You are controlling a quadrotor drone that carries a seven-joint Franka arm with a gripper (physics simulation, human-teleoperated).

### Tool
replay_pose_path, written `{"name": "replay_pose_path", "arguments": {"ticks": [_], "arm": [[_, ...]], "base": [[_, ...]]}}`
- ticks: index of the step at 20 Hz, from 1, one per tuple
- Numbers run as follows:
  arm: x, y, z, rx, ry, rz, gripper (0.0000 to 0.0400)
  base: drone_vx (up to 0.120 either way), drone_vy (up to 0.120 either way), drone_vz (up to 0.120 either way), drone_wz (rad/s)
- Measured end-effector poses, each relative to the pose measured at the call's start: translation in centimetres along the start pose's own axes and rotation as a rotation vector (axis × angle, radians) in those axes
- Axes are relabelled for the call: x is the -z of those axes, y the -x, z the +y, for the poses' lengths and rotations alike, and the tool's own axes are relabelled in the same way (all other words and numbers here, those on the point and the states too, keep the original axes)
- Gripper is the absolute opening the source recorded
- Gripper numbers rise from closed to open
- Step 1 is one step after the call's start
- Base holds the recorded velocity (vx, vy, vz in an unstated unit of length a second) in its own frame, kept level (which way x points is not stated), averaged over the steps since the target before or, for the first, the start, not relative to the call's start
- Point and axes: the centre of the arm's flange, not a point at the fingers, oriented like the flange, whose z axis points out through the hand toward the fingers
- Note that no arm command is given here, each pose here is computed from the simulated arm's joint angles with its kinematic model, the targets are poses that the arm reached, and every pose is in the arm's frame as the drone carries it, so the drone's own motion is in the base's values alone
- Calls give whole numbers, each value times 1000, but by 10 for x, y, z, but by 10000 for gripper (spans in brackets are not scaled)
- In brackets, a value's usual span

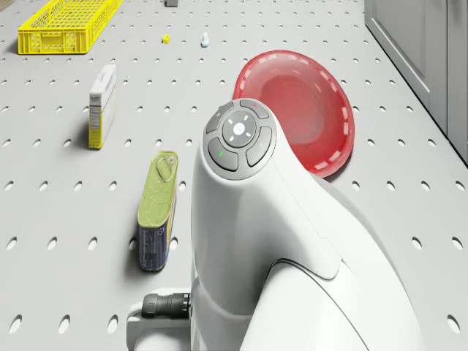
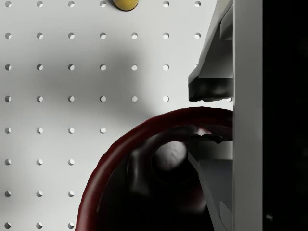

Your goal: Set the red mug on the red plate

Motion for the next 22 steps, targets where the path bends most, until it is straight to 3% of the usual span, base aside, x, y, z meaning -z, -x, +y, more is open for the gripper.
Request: {"name": "replay_pose_path", "arguments": {"ticks": [5, 12, 18, 22], "arm": [[1, 0, 0, 0, 0, 0, 99], [1, 0, 0, 0, 0, 0, 99], [1, 0, 0, 0, 0, 0, 99], [1, 0, 0, 0, 0, 0, 99]], "base": [[120, -112, 0, 0], [120, 0, 0, 0], [120, -100, 0, 0], [120, 0, 0, 0]]}}
